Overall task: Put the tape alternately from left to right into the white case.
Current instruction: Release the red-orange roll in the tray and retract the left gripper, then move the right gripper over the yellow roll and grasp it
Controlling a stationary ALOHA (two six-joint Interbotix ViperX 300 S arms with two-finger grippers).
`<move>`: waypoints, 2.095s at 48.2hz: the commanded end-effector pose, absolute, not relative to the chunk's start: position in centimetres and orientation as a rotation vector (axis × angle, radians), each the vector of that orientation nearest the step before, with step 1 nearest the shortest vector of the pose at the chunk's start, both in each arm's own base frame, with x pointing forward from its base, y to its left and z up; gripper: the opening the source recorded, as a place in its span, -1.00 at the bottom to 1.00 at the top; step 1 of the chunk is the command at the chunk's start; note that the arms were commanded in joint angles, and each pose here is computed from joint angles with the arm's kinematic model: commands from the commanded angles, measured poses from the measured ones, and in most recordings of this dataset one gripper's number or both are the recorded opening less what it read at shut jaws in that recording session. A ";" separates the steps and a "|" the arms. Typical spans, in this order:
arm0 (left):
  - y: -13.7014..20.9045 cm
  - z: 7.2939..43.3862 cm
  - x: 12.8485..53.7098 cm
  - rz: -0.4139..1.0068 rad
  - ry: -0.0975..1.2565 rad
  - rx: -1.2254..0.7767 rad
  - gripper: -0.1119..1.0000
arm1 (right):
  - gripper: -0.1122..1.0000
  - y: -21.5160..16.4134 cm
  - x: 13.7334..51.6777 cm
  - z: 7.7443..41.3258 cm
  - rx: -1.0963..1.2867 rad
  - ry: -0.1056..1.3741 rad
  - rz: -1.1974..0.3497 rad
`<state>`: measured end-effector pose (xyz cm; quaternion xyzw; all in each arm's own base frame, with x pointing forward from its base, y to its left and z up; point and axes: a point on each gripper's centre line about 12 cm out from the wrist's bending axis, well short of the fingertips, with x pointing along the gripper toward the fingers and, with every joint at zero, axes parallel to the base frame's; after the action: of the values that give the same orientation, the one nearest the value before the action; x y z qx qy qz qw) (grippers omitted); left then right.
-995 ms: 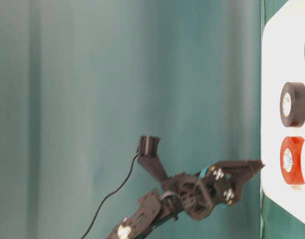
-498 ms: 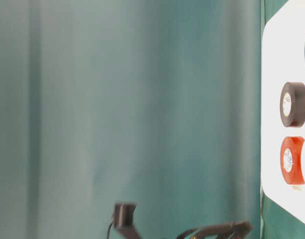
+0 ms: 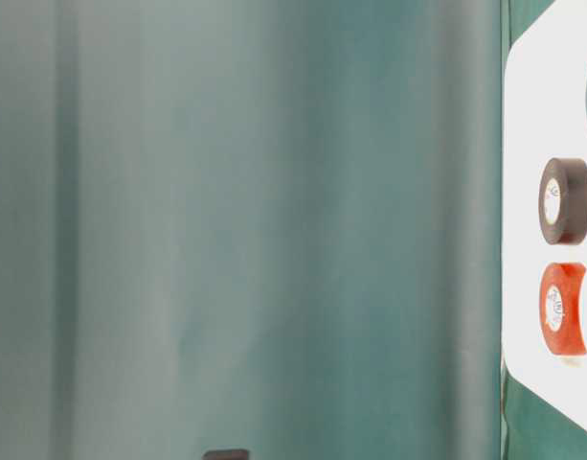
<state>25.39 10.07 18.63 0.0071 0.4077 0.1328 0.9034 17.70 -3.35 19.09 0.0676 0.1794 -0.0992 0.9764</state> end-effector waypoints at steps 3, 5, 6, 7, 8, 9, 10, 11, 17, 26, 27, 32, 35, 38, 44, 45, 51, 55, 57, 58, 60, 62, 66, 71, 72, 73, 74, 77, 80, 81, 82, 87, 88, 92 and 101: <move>7.3 20.2 25.6 0.191 0.772 0.063 0.71 | 0.35 -3.4 17.9 19.6 0.133 0.348 -0.197; 6.4 20.5 25.5 0.163 0.757 0.075 0.71 | 0.35 -3.4 17.9 19.6 0.133 0.348 -0.197; 5.9 20.6 25.4 0.149 0.750 0.081 0.71 | 0.35 -3.3 17.9 19.5 0.134 0.350 -0.197; 5.3 20.7 25.3 0.130 0.738 0.087 0.70 | 0.35 -3.4 17.9 19.6 0.133 0.348 -0.197; 4.9 20.8 25.1 0.118 0.726 0.091 0.70 | 0.35 -3.3 17.9 19.5 0.134 0.350 -0.197; 4.5 20.9 25.0 0.105 0.718 0.095 0.70 | 0.35 -3.4 17.9 19.6 0.133 0.348 -0.197; 4.0 21.0 24.9 0.092 0.708 0.097 0.70 | 0.35 -3.3 17.9 19.5 0.134 0.350 -0.197; 3.5 21.0 24.8 0.078 0.697 0.100 0.70 | 0.35 -3.4 17.9 19.5 0.132 0.348 -0.197; 1.5 21.6 23.8 0.017 0.620 0.102 0.69 | 0.35 -3.3 17.9 19.6 0.130 0.344 -0.194; -0.8 22.2 22.1 -0.065 0.504 0.116 0.68 | 0.35 -3.3 17.9 19.6 0.129 0.343 -0.194; -1.0 22.2 21.9 -0.072 0.494 0.118 0.68 | 0.35 -3.3 17.9 19.6 0.129 0.344 -0.194; -1.5 22.2 21.2 -0.097 0.466 0.124 0.67 | 0.35 -3.3 17.9 19.6 0.129 0.344 -0.194; -1.6 22.2 20.9 -0.100 0.457 0.124 0.67 | 0.35 -3.3 18.0 19.6 0.129 0.344 -0.193; -1.5 22.1 20.8 -0.099 0.455 0.124 0.67 | 0.35 -3.3 18.0 19.6 0.128 0.345 -0.191; -1.5 22.1 20.7 -0.100 0.455 0.126 0.66 | 0.35 -2.8 18.1 19.7 0.125 0.340 -0.166; -1.5 22.0 20.7 -0.100 0.457 0.128 0.66 | 0.35 -2.7 18.1 19.6 0.124 0.340 -0.158; -1.5 21.9 20.6 -0.100 0.460 0.128 0.66 | 0.35 -1.6 18.2 19.7 0.117 0.336 -0.097; -1.5 21.9 20.5 -0.100 0.457 0.126 0.66 | 0.34 -0.6 18.3 19.8 0.108 0.333 -0.041; -1.5 21.9 20.4 -0.100 0.454 0.126 0.66 | 0.34 -0.1 18.3 19.8 0.104 0.333 -0.016; -1.5 21.9 20.4 -0.100 0.454 0.126 0.66 | 0.34 0.1 18.3 19.8 0.103 0.334 -0.004; -1.5 22.0 20.3 -0.100 0.449 0.126 0.66 | 0.34 0.6 18.3 19.8 0.097 0.335 0.021; -1.5 22.0 20.2 -0.099 0.446 0.126 0.66 | 0.34 0.9 18.3 19.7 0.094 0.336 0.041; -1.5 22.1 20.1 -0.099 0.440 0.126 0.65 | 0.33 1.5 18.3 19.7 0.091 0.336 0.070; -1.5 22.1 20.1 -0.099 0.437 0.127 0.65 | 0.33 1.7 18.3 19.7 0.088 0.340 0.079; -1.5 22.1 20.1 -0.099 0.439 0.126 0.65 | 0.33 1.7 18.3 19.7 0.088 0.341 0.079; -1.5 22.1 20.1 -0.099 0.437 0.127 0.65 | 0.33 1.7 18.3 19.7 0.088 0.338 0.080; -1.5 22.1 20.1 -0.099 0.437 0.125 0.65 | 0.33 1.7 18.4 19.7 0.087 0.337 0.081; -1.5 22.0 20.1 -0.099 0.440 0.127 0.65 | 0.33 1.7 18.5 19.9 0.088 0.329 0.081; -1.5 22.0 20.0 -0.099 0.440 0.126 0.65 | 0.33 1.8 18.7 20.1 0.086 0.319 0.090; -1.5 21.9 20.0 -0.099 0.443 0.127 0.65 | 0.33 1.8 18.9 20.2 0.085 0.315 0.092; -1.5 22.0 20.0 -0.099 0.440 0.126 0.65 | 0.33 1.9 19.0 20.3 0.084 0.312 0.094; -1.5 22.0 20.0 -0.099 0.442 0.126 0.65 | 0.33 2.0 19.8 20.6 0.075 0.308 0.102; -1.5 22.0 20.0 -0.099 0.442 0.127 0.65 | 0.33 2.0 20.0 20.6 0.071 0.311 0.104; -1.5 22.0 20.0 -0.099 0.442 0.126 0.65 | 0.33 2.2 21.1 20.9 0.051 0.320 0.112; -1.5 21.8 20.1 -0.099 0.442 0.126 0.65 | 0.33 2.6 24.4 21.7 0.020 0.336 0.132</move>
<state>19.80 -1.38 21.45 0.0626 0.2278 -0.0475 0.9705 22.70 2.33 20.45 0.0138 0.1822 0.0589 0.9814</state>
